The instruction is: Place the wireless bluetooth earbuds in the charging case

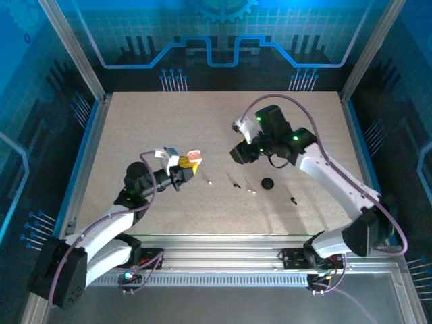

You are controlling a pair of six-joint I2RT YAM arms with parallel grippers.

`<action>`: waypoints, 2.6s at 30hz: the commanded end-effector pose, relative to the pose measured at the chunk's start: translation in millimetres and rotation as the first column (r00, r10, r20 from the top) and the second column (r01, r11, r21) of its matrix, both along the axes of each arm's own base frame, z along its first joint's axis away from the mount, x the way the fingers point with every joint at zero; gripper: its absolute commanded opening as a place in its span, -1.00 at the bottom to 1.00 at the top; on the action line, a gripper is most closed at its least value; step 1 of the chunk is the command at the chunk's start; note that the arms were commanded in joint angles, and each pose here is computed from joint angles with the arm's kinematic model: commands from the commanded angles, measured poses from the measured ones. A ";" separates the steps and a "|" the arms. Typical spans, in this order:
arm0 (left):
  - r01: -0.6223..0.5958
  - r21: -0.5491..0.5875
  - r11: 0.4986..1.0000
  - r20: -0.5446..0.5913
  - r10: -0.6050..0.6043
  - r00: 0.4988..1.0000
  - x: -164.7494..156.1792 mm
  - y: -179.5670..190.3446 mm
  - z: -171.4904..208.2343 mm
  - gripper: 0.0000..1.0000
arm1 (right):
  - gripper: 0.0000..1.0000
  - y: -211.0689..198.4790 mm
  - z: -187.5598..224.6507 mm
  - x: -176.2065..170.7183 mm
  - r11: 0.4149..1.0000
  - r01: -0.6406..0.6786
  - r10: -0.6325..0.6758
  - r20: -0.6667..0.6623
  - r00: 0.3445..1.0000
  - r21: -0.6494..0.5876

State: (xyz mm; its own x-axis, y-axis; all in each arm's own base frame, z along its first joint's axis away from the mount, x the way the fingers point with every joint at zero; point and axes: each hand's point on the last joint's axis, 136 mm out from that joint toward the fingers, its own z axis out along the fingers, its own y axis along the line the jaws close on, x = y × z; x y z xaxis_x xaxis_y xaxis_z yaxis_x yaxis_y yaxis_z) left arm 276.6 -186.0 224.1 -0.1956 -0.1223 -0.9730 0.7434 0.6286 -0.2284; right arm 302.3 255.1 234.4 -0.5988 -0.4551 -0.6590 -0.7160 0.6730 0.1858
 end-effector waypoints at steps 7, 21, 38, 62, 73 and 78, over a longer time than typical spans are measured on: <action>-0.380 -0.031 0.925 -0.065 0.377 0.924 12.2 70.4 -5.3 -0.81 | -0.12 26.3 -65.8 -2.6 0.949 0.287 -0.314 -0.375 0.872 -0.128; -0.580 0.024 0.814 -0.103 0.579 0.809 11.2 115.7 -15.2 -0.83 | 0.02 71.7 -161.5 -8.0 0.507 0.784 -0.751 -0.630 0.198 -0.358; -0.598 -0.017 0.801 -0.098 0.594 0.798 5.3 121.0 -13.0 -0.82 | -0.22 80.8 -200.1 -19.3 0.059 0.831 -0.789 -0.536 -0.301 -0.553; -0.606 -0.036 0.795 -0.079 0.602 0.795 3.6 123.6 -9.8 -0.80 | -0.25 86.9 -220.9 6.6 0.059 0.839 -0.788 -0.541 -0.293 -0.541; -0.609 -0.035 0.793 -0.078 0.605 0.792 3.8 124.7 -10.1 -0.79 | -0.24 91.9 -219.5 10.0 0.089 0.839 -0.794 -0.546 -0.265 -0.537; -0.608 -0.038 0.793 -0.079 0.604 0.793 3.9 124.7 -9.4 -0.79 | -0.24 90.9 -207.4 2.7 0.112 0.835 -0.803 -0.543 -0.243 -0.539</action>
State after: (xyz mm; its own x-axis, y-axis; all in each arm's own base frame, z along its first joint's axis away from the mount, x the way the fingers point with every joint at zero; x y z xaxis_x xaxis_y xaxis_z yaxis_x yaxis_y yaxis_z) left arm 279.7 -67.9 210.2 -0.1537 -0.2709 -0.9503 0.2174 0.9289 -0.2999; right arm 310.3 353.2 19.8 -0.5518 0.8167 0.1688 0.8323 0.5264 0.1739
